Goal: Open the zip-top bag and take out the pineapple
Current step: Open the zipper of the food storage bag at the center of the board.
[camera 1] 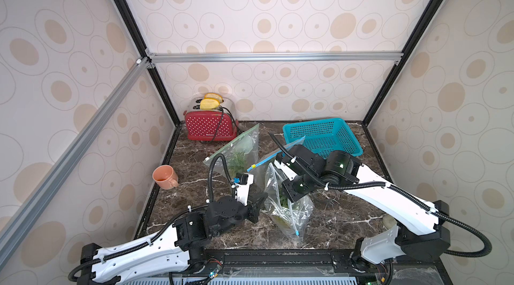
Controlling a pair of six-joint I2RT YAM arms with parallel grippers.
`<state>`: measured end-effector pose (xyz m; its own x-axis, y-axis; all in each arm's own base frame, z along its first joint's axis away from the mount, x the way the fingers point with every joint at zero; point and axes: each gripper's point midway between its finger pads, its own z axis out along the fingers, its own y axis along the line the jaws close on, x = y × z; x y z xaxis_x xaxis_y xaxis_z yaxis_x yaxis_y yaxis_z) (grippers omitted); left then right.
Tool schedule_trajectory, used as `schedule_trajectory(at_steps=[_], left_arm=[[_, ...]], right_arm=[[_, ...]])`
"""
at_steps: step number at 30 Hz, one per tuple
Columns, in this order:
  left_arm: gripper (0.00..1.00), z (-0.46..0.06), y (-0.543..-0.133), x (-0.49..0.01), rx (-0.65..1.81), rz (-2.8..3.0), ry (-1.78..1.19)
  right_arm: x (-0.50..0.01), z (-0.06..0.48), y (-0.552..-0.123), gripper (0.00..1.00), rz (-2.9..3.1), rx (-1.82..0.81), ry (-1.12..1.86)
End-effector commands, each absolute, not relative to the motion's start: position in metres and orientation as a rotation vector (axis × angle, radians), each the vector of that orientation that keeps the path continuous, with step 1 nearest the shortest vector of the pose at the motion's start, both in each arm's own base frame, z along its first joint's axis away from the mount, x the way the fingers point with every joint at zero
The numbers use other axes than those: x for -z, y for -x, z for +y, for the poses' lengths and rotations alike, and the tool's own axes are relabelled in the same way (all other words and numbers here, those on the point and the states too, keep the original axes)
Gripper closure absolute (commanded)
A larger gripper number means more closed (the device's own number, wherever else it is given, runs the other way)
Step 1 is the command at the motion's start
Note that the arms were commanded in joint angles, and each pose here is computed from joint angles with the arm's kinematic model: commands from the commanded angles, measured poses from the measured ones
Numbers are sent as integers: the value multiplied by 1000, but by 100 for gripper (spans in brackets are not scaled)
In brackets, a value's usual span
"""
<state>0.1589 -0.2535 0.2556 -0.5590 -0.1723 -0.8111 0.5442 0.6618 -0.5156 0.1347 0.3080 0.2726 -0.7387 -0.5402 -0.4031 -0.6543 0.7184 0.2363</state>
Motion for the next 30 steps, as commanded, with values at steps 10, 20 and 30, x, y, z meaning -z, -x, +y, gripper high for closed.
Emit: schedule_trajectory(at_steps=[10,20,30], left_arm=[[96,-256,-161,-280,1055,1828,-248],[96,-245,-159,-279,1052,1812,-233],[90,-257,-156,-285,1126,1769,-251]], right_arm=[[-264,320,-126,87,2661,-480,1003],[-281,282,-138,84,2660,-158,950],[-292,282,-134,79,2664,-115,994]])
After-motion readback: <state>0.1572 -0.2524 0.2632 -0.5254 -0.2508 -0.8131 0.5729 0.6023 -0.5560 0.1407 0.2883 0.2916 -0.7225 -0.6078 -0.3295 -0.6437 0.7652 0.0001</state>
